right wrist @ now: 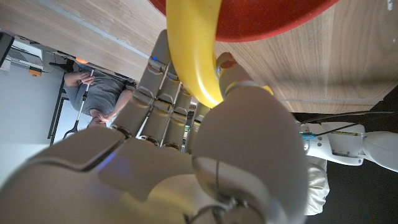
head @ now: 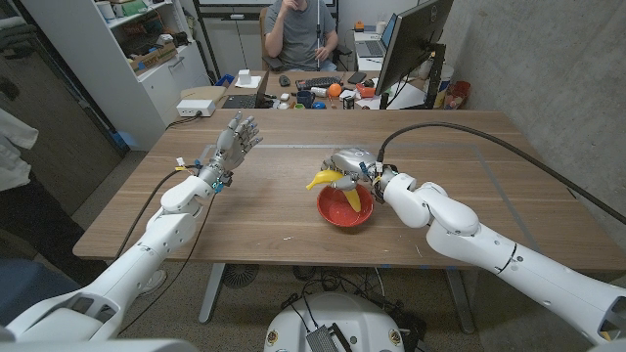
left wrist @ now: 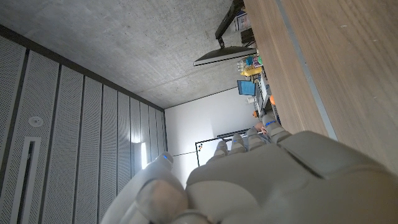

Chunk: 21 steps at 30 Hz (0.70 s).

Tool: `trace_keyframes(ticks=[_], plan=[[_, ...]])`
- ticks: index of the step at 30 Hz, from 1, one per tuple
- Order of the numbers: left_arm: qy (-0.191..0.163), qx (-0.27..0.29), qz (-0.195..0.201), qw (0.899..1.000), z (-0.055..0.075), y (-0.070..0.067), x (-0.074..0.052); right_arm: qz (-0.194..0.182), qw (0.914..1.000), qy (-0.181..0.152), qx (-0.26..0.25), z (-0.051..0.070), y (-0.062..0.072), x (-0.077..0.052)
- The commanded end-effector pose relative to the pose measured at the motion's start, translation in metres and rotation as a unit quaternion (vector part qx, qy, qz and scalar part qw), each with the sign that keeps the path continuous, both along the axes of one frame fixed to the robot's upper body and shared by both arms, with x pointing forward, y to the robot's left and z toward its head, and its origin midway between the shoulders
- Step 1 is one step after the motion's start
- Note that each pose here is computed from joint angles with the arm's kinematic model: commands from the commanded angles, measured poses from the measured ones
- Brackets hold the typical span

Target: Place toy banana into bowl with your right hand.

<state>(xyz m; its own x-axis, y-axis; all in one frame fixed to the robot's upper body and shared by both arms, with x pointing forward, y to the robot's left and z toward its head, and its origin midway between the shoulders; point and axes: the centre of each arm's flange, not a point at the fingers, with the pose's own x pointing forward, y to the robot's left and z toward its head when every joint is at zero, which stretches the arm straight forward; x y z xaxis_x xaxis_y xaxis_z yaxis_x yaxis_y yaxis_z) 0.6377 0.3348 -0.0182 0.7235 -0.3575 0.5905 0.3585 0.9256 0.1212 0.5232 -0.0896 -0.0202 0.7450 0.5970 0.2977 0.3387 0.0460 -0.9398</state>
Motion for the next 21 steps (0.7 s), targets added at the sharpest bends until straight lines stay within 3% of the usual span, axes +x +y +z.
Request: trace_keyframes(ticks=[1, 3, 21], plan=[[0.001, 0.000, 0.002, 1.000, 0.0031, 0.0018, 0.0060, -0.008, 0.9993, 0.027, -0.023, -0.0015, 0.0045, 0.0182], [0.001, -0.002, 0.002, 1.000, 0.0034, 0.0017, 0.0066, -0.011, 0.9983, 0.047, -0.032, 0.0001, 0.0054, 0.0211], [0.000, 0.003, 0.003, 1.000, 0.0061, -0.0032, 0.0060, -0.019, 0.9969, 0.064, -0.041, -0.0037, -0.0013, 0.0205]])
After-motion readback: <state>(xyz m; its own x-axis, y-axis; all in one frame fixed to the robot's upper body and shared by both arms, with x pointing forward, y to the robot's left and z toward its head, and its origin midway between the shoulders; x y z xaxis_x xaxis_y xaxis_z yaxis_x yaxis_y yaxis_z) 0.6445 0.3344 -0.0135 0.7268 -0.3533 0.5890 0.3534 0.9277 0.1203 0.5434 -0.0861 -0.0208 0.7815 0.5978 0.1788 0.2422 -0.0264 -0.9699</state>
